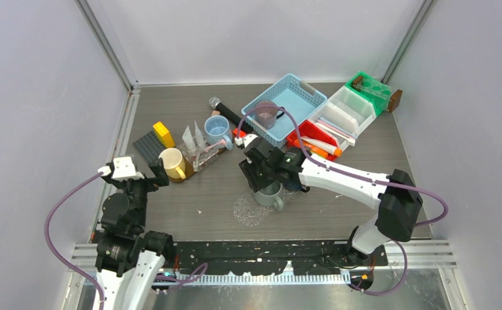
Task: Prepare toiletry sets of a toothbrush and toothpaste on the tray
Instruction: Place the cup on the tray, then move the cup to the tray.
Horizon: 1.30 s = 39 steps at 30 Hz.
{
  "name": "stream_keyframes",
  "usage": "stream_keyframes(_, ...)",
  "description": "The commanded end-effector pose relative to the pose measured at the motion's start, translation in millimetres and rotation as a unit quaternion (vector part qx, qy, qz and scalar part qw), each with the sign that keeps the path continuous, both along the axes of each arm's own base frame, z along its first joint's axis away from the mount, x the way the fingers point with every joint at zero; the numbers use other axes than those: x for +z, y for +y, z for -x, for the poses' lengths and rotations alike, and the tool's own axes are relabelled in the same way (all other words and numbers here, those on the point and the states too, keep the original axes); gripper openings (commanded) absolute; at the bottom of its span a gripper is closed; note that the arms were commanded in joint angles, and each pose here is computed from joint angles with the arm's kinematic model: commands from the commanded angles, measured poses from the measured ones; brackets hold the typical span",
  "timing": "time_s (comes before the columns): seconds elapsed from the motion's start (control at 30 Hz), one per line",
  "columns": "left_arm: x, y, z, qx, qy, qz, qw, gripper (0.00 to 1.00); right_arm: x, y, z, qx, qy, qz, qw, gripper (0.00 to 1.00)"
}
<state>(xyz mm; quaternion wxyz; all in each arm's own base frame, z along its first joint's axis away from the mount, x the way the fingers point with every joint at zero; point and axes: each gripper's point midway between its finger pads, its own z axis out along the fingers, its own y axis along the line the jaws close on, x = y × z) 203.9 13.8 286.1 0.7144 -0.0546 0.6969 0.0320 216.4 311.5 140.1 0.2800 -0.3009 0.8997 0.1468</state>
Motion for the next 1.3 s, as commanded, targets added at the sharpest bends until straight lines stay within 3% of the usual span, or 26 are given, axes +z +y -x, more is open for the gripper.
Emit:
stream_keyframes(0.0, 3.3, -1.8, -2.8, -0.004, -0.008, -0.002, 1.000, 0.95, -7.3, 5.6, -5.2, -0.048, 0.006, -0.006, 0.999, 0.47)
stream_keyframes(0.33, 3.8, -1.6, -2.2, -0.004, -0.010, -0.001, 1.000, 0.96, -41.6, 6.0, 0.3, -0.046, 0.037, 0.021, 0.998, 0.38)
stream_keyframes(0.87, 2.6, -2.0, -3.1, -0.005, -0.007, -0.002, 1.000, 0.96, -47.0, -6.2, 13.7, -0.050, 0.056, 0.024, 0.997, 0.11)
stream_keyframes(1.27, 1.4, -2.5, -4.2, -0.005, -0.003, -0.003, 1.000, 0.95, -39.7, -19.6, 12.3, -0.055, 0.036, 0.036, 0.997, 0.07)
